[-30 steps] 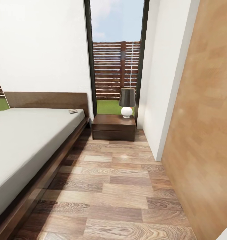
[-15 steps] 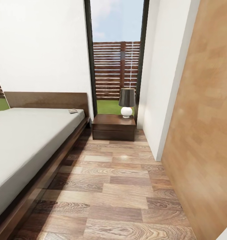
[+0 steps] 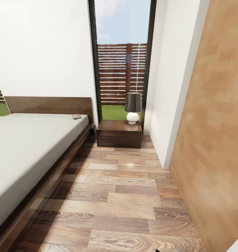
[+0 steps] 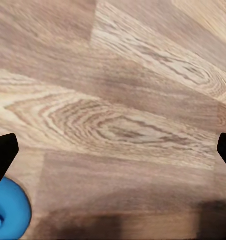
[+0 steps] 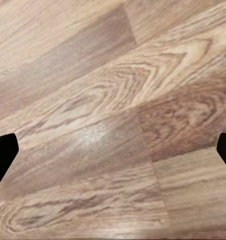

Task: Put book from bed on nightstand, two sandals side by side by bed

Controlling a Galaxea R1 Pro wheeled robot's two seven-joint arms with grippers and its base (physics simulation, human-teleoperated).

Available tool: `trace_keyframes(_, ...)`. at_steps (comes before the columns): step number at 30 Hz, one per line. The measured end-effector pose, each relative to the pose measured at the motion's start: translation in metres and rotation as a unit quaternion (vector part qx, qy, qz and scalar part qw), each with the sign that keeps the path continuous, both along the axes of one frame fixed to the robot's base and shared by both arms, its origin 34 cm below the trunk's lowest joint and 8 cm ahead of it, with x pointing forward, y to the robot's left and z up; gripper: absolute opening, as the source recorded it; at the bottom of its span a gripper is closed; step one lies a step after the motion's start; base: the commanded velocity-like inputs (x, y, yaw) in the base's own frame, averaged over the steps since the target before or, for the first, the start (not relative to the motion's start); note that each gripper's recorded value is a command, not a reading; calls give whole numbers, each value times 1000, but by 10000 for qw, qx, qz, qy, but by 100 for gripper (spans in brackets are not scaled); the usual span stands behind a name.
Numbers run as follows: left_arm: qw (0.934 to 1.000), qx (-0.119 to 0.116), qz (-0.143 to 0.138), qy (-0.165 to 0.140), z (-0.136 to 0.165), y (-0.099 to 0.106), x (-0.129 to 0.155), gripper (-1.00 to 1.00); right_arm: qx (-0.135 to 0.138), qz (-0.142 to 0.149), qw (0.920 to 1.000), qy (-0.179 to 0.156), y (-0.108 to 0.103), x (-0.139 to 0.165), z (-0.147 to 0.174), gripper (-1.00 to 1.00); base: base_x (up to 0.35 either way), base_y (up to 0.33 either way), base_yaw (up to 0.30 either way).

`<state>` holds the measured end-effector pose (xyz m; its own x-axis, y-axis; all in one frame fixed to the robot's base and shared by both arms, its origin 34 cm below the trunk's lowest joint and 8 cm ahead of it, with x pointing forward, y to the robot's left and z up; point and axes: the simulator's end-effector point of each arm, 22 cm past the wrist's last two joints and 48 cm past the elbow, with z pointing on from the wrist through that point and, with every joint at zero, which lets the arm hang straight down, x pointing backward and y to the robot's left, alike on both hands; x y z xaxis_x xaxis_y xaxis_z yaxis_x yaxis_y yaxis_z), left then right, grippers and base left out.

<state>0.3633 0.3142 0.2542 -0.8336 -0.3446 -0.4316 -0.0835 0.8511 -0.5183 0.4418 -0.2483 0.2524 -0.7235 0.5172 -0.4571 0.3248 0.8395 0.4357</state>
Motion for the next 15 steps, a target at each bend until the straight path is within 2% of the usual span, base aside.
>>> trace_keyframes(4,9998,151,69,-63,1,9,8,100,16,-13,9999,166,7,4,1,100,0,0,0)
trace_keyframes(11,9968,693,308,-259,10,33,50,100,-8,-33,9996,293,10,6,1,100,0,0,0)
trace_keyframes(15,9962,759,374,-210,15,28,70,100,-31,-44,9995,310,9,5,1,100,0,0,0)
